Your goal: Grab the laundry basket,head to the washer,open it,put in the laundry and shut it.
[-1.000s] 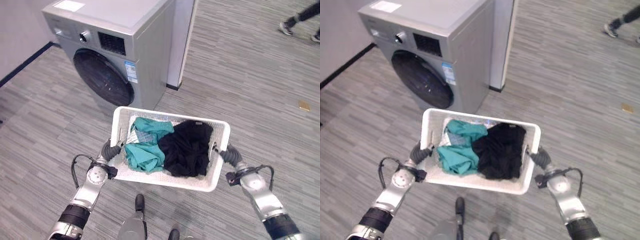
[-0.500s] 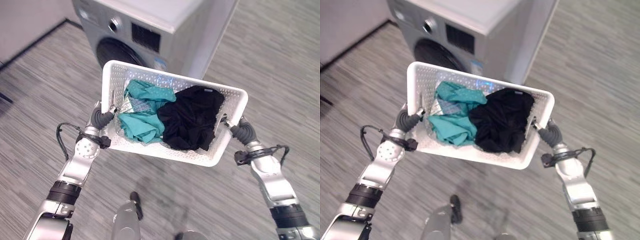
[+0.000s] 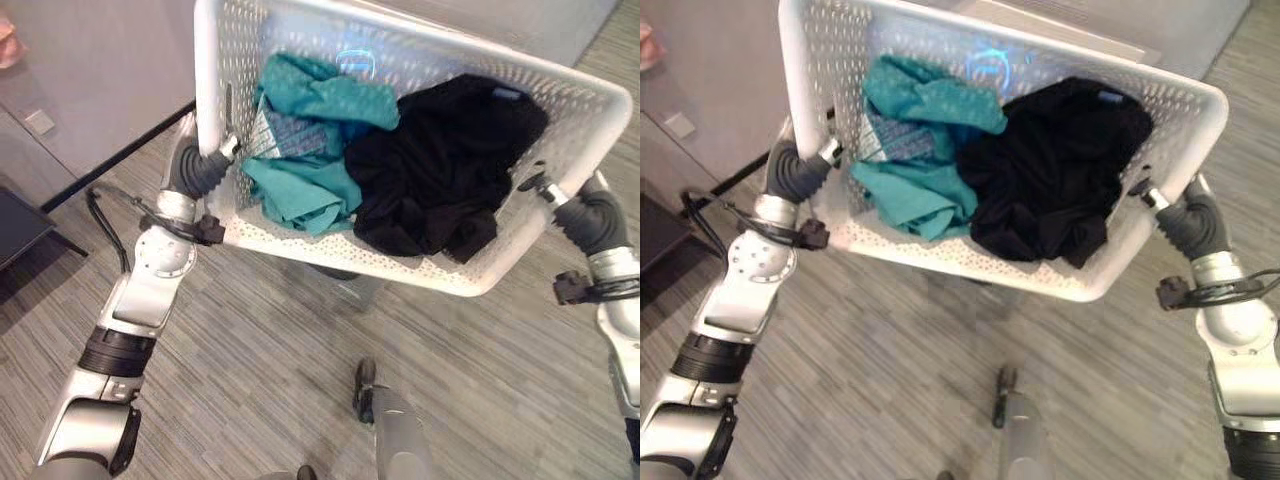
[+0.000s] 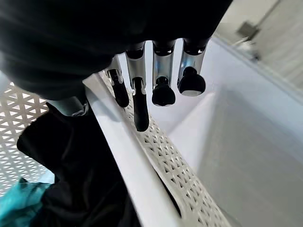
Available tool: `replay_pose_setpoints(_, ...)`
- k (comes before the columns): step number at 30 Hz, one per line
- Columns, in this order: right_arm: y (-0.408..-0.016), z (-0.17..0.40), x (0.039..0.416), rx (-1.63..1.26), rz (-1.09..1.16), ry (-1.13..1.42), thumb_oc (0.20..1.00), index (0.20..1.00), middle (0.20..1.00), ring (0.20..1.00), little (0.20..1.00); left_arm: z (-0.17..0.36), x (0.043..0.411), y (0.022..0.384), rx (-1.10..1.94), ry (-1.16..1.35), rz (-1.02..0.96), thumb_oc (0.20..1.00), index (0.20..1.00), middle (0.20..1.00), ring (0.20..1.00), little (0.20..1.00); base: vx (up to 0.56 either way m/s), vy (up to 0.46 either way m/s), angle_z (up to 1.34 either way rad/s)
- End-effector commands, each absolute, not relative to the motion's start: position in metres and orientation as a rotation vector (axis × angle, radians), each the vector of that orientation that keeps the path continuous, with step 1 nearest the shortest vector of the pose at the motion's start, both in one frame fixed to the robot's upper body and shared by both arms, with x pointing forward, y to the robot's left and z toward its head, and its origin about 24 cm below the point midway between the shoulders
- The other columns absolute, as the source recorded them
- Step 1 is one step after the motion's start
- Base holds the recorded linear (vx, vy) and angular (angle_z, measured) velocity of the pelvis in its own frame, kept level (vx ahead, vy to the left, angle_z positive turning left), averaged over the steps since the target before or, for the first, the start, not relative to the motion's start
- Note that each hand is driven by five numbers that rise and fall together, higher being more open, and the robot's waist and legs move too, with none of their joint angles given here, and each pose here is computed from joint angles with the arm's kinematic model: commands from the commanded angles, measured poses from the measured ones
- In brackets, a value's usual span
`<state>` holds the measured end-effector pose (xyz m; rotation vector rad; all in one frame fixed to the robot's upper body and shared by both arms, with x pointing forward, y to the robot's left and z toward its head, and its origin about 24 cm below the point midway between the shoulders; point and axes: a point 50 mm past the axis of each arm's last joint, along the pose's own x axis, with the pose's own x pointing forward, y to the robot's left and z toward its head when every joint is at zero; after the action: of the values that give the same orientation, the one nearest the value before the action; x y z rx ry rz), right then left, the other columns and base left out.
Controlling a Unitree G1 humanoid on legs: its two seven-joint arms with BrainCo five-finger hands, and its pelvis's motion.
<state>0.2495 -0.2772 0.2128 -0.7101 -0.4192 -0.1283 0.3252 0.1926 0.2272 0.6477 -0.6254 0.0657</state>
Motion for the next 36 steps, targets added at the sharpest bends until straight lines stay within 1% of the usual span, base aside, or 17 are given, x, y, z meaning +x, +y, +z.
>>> replay_pose_setpoints(1,-0.329,0.254,0.246,-0.679,-0.398,-0.508,0.2,0.2,0.2,0.2,0.2,0.279,0.324,0.279,0.673,-0.623,0.461,0.2,0.2,0.2,0.2,0.2,0.24,-0.015,0.11)
replay_pose_setpoints(4,-0.34,0.257,0.251,-0.715,-0.412,-0.446,0.2,0.2,0.2,0.2,0.2,0.28,0.331,0.282,0.68,-0.582,0.441,0.2,0.2,0.2,0.2,0.2,0.29,-0.044,-0.2)
replay_pose_setpoints(5,-0.344,0.254,0.253,-0.749,-0.405,-0.391,0.2,0.2,0.2,0.2,0.2,0.281,0.335,0.28,0.701,-0.56,0.421,0.2,0.2,0.2,0.2,0.2,0.3,-0.096,-0.19)
replay_pose_setpoints(7,-0.344,0.255,0.257,-0.761,-0.389,-0.378,0.2,0.2,0.2,0.2,0.2,0.273,0.341,0.278,0.703,-0.532,0.4,0.2,0.2,0.2,0.2,0.2,0.26,-0.145,-0.12)
replay_pose_setpoints(8,-0.341,0.258,0.261,-0.785,-0.353,-0.358,0.2,0.2,0.2,0.2,0.2,0.272,0.342,0.282,0.687,-0.517,0.404,0.2,0.2,0.2,0.2,0.2,0.18,-0.18,-0.01)
replay_pose_setpoints(11,-0.319,0.251,0.282,-0.758,-0.23,-0.337,0.2,0.2,0.2,0.2,0.2,0.265,0.34,0.298,0.66,-0.465,0.452,0.2,0.2,0.2,0.2,0.2,0.12,-0.097,-0.5)
replay_pose_setpoints(14,-0.309,0.249,0.292,-0.75,-0.18,-0.322,0.2,0.2,0.2,0.2,0.2,0.266,0.341,0.301,0.657,-0.452,0.454,0.2,0.2,0.2,0.2,0.2,0.11,0.096,-1.15)
replay_pose_setpoints(15,-0.296,0.246,0.303,-0.746,-0.116,-0.307,0.2,0.2,0.2,0.2,0.2,0.273,0.34,0.308,0.684,-0.442,0.465,0.2,0.2,0.2,0.2,0.2,0.15,0.235,-0.52)
replay_pose_setpoints(18,-0.272,0.245,0.323,-0.747,-0.018,-0.301,0.2,0.2,0.2,0.2,0.2,0.294,0.336,0.322,0.765,-0.444,0.518,0.2,0.2,0.2,0.2,0.2,0.18,0.204,-1.19)
replay_pose_setpoints(22,-0.25,0.241,0.341,-0.759,0.065,-0.257,0.2,0.2,0.2,0.2,0.2,0.309,0.343,0.324,0.851,-0.399,0.507,0.2,0.2,0.2,0.2,0.2,0.14,0.149,-0.67)
replay_pose_setpoints(26,-0.236,0.232,0.349,-0.751,0.126,-0.222,0.2,0.2,0.2,0.2,0.2,0.312,0.351,0.322,0.912,-0.343,0.469,0.2,0.2,0.2,0.2,0.2,0.12,0.148,0.01)
replay_pose_setpoints(29,-0.212,0.222,0.363,-0.776,0.218,-0.168,0.2,0.2,0.2,0.2,0.2,0.32,0.364,0.32,1.006,-0.27,0.49,0.2,0.2,0.2,0.2,0.2,0.06,0.195,0.14)
replay_pose_setpoints(33,-0.207,0.216,0.372,-0.784,0.237,-0.114,0.2,0.2,0.2,0.2,0.2,0.327,0.371,0.314,1.06,-0.235,0.467,0.2,0.2,0.2,0.2,0.2,0.03,0.092,-0.11)
replay_pose_setpoints(36,-0.216,0.209,0.382,-0.864,0.219,-0.008,0.2,0.2,0.2,0.2,0.2,0.322,0.378,0.312,1.127,-0.135,0.397,0.2,0.2,0.2,0.2,0.2,0.04,0.063,0.18)
